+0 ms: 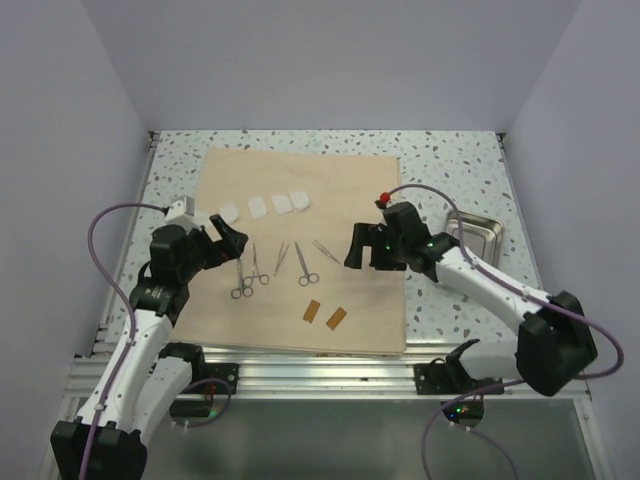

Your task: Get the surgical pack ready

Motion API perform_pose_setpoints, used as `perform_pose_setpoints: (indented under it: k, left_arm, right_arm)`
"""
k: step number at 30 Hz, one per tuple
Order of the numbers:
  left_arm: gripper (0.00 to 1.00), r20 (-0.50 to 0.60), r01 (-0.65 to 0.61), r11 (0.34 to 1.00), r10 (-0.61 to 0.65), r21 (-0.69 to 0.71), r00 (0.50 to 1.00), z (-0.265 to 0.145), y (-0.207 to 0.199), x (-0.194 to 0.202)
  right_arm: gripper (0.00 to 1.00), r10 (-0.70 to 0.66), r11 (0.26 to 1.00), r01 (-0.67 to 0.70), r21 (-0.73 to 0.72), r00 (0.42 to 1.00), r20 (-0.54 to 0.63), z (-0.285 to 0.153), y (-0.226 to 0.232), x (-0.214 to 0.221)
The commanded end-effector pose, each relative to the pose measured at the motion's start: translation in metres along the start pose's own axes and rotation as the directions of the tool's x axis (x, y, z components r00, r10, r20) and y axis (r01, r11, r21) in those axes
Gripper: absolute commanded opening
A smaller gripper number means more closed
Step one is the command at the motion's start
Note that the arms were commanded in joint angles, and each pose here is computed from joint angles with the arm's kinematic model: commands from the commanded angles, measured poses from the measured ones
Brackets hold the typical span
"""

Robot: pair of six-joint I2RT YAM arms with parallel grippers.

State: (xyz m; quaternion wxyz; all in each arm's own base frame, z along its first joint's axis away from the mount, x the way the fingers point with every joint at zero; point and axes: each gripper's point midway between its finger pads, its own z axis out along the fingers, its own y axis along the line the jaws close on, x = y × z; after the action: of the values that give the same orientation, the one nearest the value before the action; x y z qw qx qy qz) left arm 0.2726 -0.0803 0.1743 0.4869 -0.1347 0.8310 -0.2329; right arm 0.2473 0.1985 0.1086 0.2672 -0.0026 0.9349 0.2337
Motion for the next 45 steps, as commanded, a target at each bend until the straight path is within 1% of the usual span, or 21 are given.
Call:
perform_pose_setpoints:
  k: [1, 4, 8, 9, 11, 12, 13, 15, 16, 19, 23, 24, 25, 28, 32, 34, 37, 38, 41, 43, 45]
  left_arm:
    - [0.99, 0.003, -0.002, 0.997, 0.002, -0.08, 1.0, 0.003, 0.01, -0.009]
    - [0.99, -0.036, 0.015, 0.996, -0.018, -0.086, 0.999, 0.014, 0.007, -0.011]
    - [0.99, -0.067, 0.02, 0.996, -0.026, -0.084, 0.997, 0.032, 0.008, -0.009]
    - [0.99, -0.057, 0.019, 0.996, -0.024, -0.083, 0.998, 0.035, 0.007, -0.013]
    - [0.98, -0.062, 0.001, 0.994, -0.007, -0.106, 0.998, 0.043, 0.011, -0.017]
    - [0.97, -0.063, -0.006, 0.993, -0.002, -0.114, 0.998, 0.044, 0.012, -0.019]
    - [0.96, -0.055, -0.013, 0.994, 0.007, -0.112, 0.998, 0.046, 0.009, -0.024]
    - [0.94, -0.053, -0.027, 0.993, 0.021, -0.111, 0.998, 0.048, 0.009, -0.028]
    - [0.94, -0.046, -0.034, 0.994, 0.029, -0.107, 0.999, 0.048, 0.007, -0.032]
    - [0.92, -0.026, -0.052, 0.993, 0.05, -0.103, 0.998, 0.05, 0.007, -0.035]
    - [0.9, -0.036, -0.055, 0.991, 0.051, -0.122, 0.998, 0.057, 0.012, -0.033]
    - [0.89, -0.045, -0.048, 0.991, 0.043, -0.122, 0.998, 0.058, 0.013, -0.03]
    - [0.89, -0.056, -0.044, 0.992, 0.038, -0.121, 0.998, 0.059, 0.014, -0.027]
    - [0.88, -0.086, -0.016, 0.996, 0.009, -0.087, 0.996, 0.057, 0.009, -0.015]
    - [0.86, -0.195, 0.041, 0.995, -0.058, -0.089, 0.979, 0.047, 0.008, 0.01]
    - [0.85, -0.207, 0.04, 0.995, -0.058, -0.092, 0.977, 0.043, 0.006, 0.011]
    - [0.85, -0.198, 0.018, 0.986, -0.052, -0.168, 0.979, 0.04, 0.017, 0.005]
    - [0.85, -0.215, 0.0, 0.972, -0.053, -0.236, 0.975, 0.036, 0.029, 0.007]
    - [0.82, -0.227, -0.062, 0.939, -0.018, -0.339, 0.974, 0.036, 0.044, -0.007]
    - [0.81, -0.231, -0.1, 0.923, 0.013, -0.372, 0.973, 0.042, 0.052, -0.019]
    - [0.77, -0.209, -0.118, 0.898, 0.029, -0.424, 0.978, 0.046, 0.06, -0.035]
  right_arm:
    - [0.99, -0.072, 0.993, 0.083, -0.086, 0.99, 0.122, 0.023, 0.055, -0.051]
    - [0.99, -0.012, 0.984, 0.037, -0.176, 0.99, 0.142, 0.047, 0.095, -0.086]
    - [0.98, 0.043, 0.969, -0.004, -0.245, 0.987, 0.154, 0.086, 0.122, -0.11]
    - [0.97, 0.056, 0.971, -0.022, -0.239, 0.989, 0.135, 0.109, 0.12, -0.108]
    - [0.9, 0.076, 0.966, -0.035, -0.256, 0.985, 0.154, 0.121, 0.132, -0.126]
    - [0.84, 0.083, 0.972, -0.055, -0.23, 0.99, 0.115, 0.147, 0.125, -0.116]
    - [0.81, 0.085, 0.966, -0.049, -0.254, 0.988, 0.132, 0.15, 0.136, -0.13]
    - [0.77, 0.084, 0.968, -0.052, -0.245, 0.989, 0.123, 0.166, 0.136, -0.131]
    - [0.72, 0.087, 0.97, -0.057, -0.235, 0.989, 0.12, 0.177, 0.134, -0.132]
    - [0.67, 0.069, 0.978, -0.042, -0.205, 0.989, 0.128, 0.187, 0.128, -0.135]
    - [0.68, 0.012, 0.988, 0.007, -0.156, 0.993, 0.122, 0.187, 0.116, -0.135]
    - [0.76, -0.021, 0.989, 0.037, -0.14, 0.994, 0.111, 0.188, 0.111, -0.134]
    - [0.8, -0.033, 0.991, 0.047, -0.127, 0.993, 0.11, 0.188, 0.109, -0.138]
    - [0.8, -0.048, 0.99, 0.057, -0.128, 0.996, 0.072, 0.185, 0.1, -0.132]
    - [0.86, -0.078, 0.991, 0.079, -0.106, 0.997, 0.014, 0.176, 0.09, -0.12]
    - [0.88, -0.115, 0.987, 0.112, -0.117, 0.993, -0.017, 0.169, 0.089, -0.114]
    - [0.89, -0.145, 0.988, 0.141, -0.069, 0.987, -0.068, 0.15, 0.078, -0.103]
    - [0.89, -0.137, 0.99, 0.132, -0.048, 0.983, -0.12, 0.142, 0.07, -0.093]
    - [0.89, -0.12, 0.992, 0.111, -0.062, 0.977, -0.175, 0.116, 0.067, -0.083]
    - [0.89, -0.113, 0.992, 0.102, -0.068, 0.978, -0.173, 0.096, 0.067, -0.079]
    - [0.89, -0.101, 0.994, 0.09, -0.065, 0.974, -0.202, 0.076, 0.063, -0.073]
